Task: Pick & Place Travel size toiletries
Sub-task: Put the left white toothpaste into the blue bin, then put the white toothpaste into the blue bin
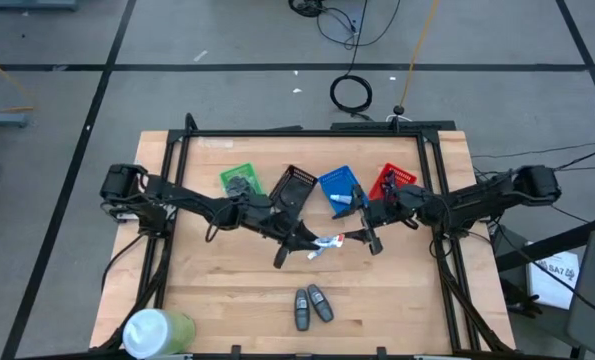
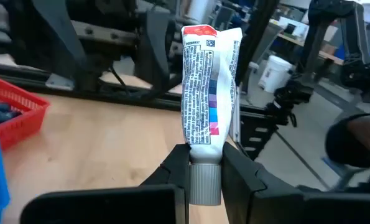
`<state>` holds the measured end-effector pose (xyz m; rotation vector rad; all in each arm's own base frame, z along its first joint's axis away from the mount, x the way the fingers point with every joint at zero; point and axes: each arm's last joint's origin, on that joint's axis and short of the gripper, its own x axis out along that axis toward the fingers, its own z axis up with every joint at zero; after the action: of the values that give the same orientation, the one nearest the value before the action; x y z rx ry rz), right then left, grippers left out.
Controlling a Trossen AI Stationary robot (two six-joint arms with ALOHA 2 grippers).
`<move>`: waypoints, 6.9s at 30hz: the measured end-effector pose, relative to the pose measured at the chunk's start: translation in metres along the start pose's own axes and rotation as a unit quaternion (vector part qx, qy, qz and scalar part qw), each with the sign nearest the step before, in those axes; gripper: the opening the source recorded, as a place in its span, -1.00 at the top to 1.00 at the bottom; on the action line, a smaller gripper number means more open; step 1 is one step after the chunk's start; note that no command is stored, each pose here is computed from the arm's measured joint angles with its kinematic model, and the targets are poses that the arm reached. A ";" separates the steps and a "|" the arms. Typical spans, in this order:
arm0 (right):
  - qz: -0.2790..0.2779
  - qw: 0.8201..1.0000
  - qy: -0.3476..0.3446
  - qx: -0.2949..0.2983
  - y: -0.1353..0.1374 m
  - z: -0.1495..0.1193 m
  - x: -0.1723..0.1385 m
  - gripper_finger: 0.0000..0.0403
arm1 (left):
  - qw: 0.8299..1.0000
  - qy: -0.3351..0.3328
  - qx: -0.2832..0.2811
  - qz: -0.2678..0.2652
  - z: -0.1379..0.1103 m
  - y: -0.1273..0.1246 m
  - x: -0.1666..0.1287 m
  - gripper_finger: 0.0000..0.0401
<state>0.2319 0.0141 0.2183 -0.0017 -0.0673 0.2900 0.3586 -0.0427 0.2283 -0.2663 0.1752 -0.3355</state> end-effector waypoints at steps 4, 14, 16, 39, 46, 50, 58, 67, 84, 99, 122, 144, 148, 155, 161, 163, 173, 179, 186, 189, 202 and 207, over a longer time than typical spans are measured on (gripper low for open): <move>0.001 1.000 -0.014 -0.010 -0.001 -0.003 0.004 -0.15 | 1.000 0.007 -0.006 0.000 -0.003 0.005 0.001 0.78; 0.030 0.998 -0.030 -0.043 0.009 -0.009 0.017 -0.31 | 1.000 0.001 -0.004 -0.002 0.001 0.014 -0.002 0.78; 0.036 0.998 -0.032 -0.044 0.012 -0.008 0.021 -0.31 | 1.000 0.001 -0.004 0.001 0.001 0.016 -0.003 0.78; 0.039 0.996 -0.026 -0.077 0.014 -0.004 0.025 0.72 | 1.000 0.004 -0.021 0.000 0.001 0.018 -0.003 0.61; 0.037 0.995 0.002 -0.092 0.014 -0.007 0.023 0.92 | 0.997 0.060 -0.048 0.029 0.000 0.022 -0.013 0.55; 0.002 0.996 0.032 -0.079 0.012 -0.007 0.018 0.90 | 0.984 0.103 -0.054 0.133 0.014 0.022 -0.032 0.54; -0.240 0.957 0.142 -0.080 -0.001 -0.003 -0.005 0.93 | 0.962 0.051 0.043 0.264 0.042 -0.007 -0.056 0.53; -0.344 0.910 0.227 -0.030 -0.020 -0.019 -0.021 0.92 | 0.949 0.076 0.046 0.301 0.027 -0.005 -0.046 0.53; -0.378 0.886 0.267 0.027 -0.042 -0.044 -0.027 0.72 | 0.949 0.074 -0.006 0.307 0.019 -0.001 -0.040 0.53; -0.371 0.904 0.210 0.022 -0.041 -0.034 -0.021 0.13 | 0.948 0.062 -0.050 0.307 0.019 -0.002 -0.040 0.53; -0.241 0.962 0.126 -0.014 -0.009 0.003 -0.022 0.16 | 0.911 0.307 -0.036 0.274 -0.026 -0.010 0.077 0.99; -0.212 0.972 0.098 -0.025 0.007 0.019 -0.031 0.17 | 0.881 0.342 -0.126 0.301 -0.078 0.023 0.095 -0.42; -0.212 0.972 0.100 -0.025 0.007 0.019 -0.031 0.17 | 0.873 0.348 -0.136 0.314 -0.088 0.029 0.097 -0.43; -0.212 0.972 0.100 -0.025 0.007 0.019 -0.031 0.17 | 0.866 0.371 -0.117 0.312 -0.092 0.029 0.094 -0.08; -0.211 0.972 0.100 -0.025 0.007 0.019 -0.031 0.17 | 0.868 0.395 -0.101 0.284 -0.086 0.025 0.089 0.51; -0.211 0.972 0.100 -0.025 0.007 0.019 -0.031 0.17 | 0.868 0.401 -0.092 0.277 -0.080 0.023 0.086 0.72; -0.210 0.971 0.110 -0.017 0.009 0.023 -0.040 0.17 | 0.885 0.364 0.013 0.290 -0.024 -0.004 0.061 0.96; -0.210 0.972 0.108 -0.005 0.011 0.028 -0.049 0.17 | 0.915 0.282 0.068 0.281 -0.001 -0.011 0.038 0.95; -0.212 0.972 0.105 0.004 0.011 0.026 -0.050 0.17 | 0.968 0.115 0.063 0.215 -0.006 0.001 -0.006 0.96; -0.212 0.972 0.101 0.004 0.011 0.023 -0.050 0.17 | 0.985 0.045 0.073 0.151 -0.017 0.005 -0.020 0.98; -0.213 0.977 0.028 0.000 0.010 0.014 -0.045 0.17 | 0.988 -0.109 0.082 0.078 -0.019 0.015 -0.045 0.98; -0.212 0.977 0.007 -0.007 0.008 0.005 -0.038 0.15 | 0.987 -0.098 0.096 0.088 -0.006 0.015 -0.034 0.98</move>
<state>0.1928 0.0112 0.2210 -0.0032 -0.0536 -0.1374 0.3297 -0.0189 0.2229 -0.0911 -0.0281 -0.1475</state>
